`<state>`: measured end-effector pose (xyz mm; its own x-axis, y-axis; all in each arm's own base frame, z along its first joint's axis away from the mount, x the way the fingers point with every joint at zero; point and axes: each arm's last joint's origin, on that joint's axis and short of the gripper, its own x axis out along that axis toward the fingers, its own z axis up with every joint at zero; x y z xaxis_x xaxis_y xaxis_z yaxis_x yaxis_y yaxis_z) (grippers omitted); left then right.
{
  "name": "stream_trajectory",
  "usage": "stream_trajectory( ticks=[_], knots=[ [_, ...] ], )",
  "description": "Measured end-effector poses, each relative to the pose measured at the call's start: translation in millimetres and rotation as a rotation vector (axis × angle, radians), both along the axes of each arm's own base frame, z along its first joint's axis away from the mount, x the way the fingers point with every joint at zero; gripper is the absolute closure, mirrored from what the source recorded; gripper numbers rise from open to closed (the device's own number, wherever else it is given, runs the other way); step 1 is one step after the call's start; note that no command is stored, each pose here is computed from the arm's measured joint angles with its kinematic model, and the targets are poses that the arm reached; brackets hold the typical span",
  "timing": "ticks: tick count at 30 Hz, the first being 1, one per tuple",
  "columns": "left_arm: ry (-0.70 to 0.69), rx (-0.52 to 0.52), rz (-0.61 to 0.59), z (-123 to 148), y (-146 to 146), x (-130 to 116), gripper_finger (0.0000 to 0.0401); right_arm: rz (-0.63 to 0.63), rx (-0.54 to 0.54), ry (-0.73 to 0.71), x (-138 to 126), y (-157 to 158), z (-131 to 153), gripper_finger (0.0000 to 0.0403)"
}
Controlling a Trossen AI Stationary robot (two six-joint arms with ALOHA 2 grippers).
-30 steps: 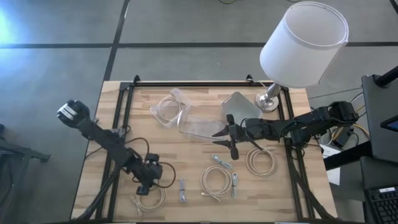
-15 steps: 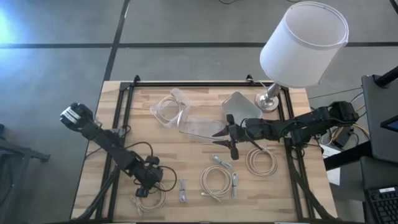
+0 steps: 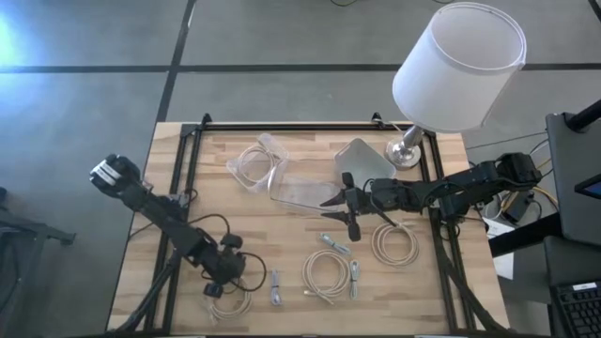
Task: Pick & Place USB Port
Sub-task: Put the brown USB cable into the white bin
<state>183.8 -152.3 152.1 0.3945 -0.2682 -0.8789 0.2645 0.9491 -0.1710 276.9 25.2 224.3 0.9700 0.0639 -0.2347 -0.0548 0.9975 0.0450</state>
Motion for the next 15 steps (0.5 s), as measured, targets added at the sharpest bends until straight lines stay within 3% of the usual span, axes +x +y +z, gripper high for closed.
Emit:
stream_trajectory(
  ticks=[15],
  knots=[
    [-0.346, 0.202, 0.067, 98, 22, 0, 0.0337, 0.0, -0.001, 0.0, 0, 0, 0, 0.028]
  ],
)
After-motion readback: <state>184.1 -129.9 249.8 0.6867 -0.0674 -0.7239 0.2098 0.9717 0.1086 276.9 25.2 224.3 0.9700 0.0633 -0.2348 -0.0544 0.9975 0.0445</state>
